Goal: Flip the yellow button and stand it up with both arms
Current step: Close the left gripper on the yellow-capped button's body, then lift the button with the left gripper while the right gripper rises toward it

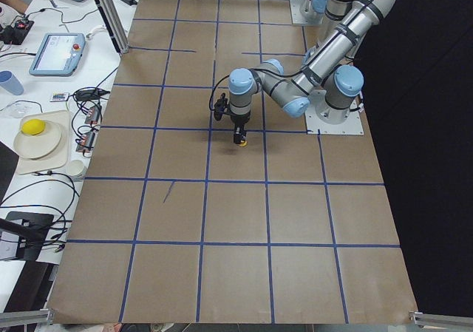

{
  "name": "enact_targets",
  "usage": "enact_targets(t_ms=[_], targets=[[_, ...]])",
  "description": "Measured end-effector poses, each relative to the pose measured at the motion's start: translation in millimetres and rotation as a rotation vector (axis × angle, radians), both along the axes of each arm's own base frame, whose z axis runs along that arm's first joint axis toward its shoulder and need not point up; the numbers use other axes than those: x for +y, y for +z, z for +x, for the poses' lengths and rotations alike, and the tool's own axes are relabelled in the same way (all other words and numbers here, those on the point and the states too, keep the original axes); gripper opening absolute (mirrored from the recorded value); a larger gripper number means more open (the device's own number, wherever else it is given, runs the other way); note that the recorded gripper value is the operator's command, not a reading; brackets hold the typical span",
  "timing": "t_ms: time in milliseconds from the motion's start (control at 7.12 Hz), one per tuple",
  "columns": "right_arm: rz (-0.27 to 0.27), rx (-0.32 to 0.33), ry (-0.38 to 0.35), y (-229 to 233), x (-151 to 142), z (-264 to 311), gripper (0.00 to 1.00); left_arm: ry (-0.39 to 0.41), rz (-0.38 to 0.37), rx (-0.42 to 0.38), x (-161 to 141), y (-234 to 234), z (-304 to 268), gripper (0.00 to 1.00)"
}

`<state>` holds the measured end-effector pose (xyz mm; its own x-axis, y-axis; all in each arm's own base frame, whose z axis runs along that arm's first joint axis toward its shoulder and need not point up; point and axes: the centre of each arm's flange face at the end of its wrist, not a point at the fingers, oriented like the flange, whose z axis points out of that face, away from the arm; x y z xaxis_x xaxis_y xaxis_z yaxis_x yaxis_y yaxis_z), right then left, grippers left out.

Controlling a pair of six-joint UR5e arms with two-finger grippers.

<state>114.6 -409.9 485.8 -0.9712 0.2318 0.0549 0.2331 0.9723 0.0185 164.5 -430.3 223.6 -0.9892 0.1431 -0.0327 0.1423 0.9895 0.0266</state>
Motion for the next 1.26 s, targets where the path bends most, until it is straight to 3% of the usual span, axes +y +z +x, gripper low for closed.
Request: enact_targets(t_ms=[281, 702, 1264], targets=[[-0.001, 0.0, 0.001, 0.4, -0.1, 0.0, 1.0, 0.06, -0.001, -0.003, 0.0, -2.0, 0.3, 0.83], [-0.001, 0.0, 0.002, 0.5, 0.3, 0.0, 1.0, 0.071, 0.016, -0.006, 1.0, -5.9, 1.1, 0.3], [0.002, 0.003, 0.007, 0.2, 0.8, -0.3, 1.0, 0.069, 0.011, 0.019, -2.2, 3.6, -6.5, 0.26]])
